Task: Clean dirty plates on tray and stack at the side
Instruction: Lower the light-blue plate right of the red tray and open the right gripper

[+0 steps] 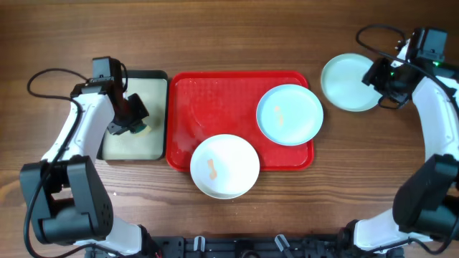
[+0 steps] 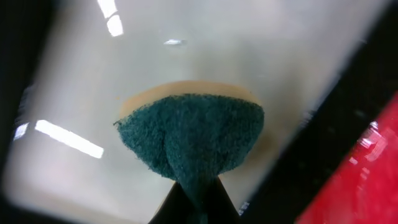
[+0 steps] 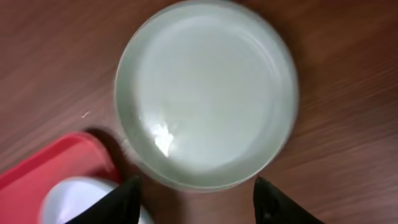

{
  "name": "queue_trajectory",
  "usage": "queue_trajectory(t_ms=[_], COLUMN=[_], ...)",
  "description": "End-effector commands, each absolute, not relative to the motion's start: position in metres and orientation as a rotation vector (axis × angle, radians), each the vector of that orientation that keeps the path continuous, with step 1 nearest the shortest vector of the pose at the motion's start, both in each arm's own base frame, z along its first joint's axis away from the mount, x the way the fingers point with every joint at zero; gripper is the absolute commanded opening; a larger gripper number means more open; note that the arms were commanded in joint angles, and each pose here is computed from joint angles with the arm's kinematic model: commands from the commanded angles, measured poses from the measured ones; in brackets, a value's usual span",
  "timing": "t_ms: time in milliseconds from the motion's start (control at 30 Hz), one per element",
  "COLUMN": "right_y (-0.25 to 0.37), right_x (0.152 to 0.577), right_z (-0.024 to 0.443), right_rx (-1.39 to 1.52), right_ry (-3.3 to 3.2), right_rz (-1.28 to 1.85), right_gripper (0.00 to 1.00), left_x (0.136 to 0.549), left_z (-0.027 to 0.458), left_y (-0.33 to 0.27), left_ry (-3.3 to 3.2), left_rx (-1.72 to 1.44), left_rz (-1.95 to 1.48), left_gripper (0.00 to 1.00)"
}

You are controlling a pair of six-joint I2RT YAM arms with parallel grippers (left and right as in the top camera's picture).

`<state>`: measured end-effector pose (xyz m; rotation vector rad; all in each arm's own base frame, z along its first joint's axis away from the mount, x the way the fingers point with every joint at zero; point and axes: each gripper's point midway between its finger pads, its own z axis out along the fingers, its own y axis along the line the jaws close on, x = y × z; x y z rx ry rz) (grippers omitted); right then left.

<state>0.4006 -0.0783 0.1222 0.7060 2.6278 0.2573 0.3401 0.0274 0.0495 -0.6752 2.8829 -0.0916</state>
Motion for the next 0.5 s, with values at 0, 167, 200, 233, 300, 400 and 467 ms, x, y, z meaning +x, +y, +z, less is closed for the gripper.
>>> queue_trajectory(t_ms=[0,167,200,233,300,400,467], right_y=[-0.052,-0.034,-0.030,-0.026,-0.021,-0.017,-0.017], right_x=[0.395,0.391,0.392,0.392,0.393,0.393,0.393], right_z=[0.128,0.125,0.126,0.126,0.126,0.126,0.126], right_rx=[0.673,0.631,0.612,0.601,0.579,0.563,0.562], right_ry=[2.653,2.697,2.702,2.704,2.709,2.714,2.715], right_rz=[0.443,0.458,0.460,0.462,0.464,0.462,0.463], right_gripper=[0.58,0.59,0.59,0.59,0.59,0.60,0.60], left_x=[0.348,0.357,0.359,0.359,0.361,0.358,0.358], left_z=[0.058,0.054,0.052,0.050,0.046,0.035,0.030], left_y=[0.002,-0.004,0.000,0.002,0.002,0.001,0.001], left_ry=[2.884,2.868,2.865,2.869,2.876,2.913,2.927], left_rx=[-0.412,-0.362,-0.358,-0.329,-0.283,-0.185,-0.182], left_rz=[-0.194,-0.175,-0.136,-0.121,-0.115,-0.102,-0.101], left_gripper=[0.04,0.04,0.04,0.04,0.04,0.04,0.04])
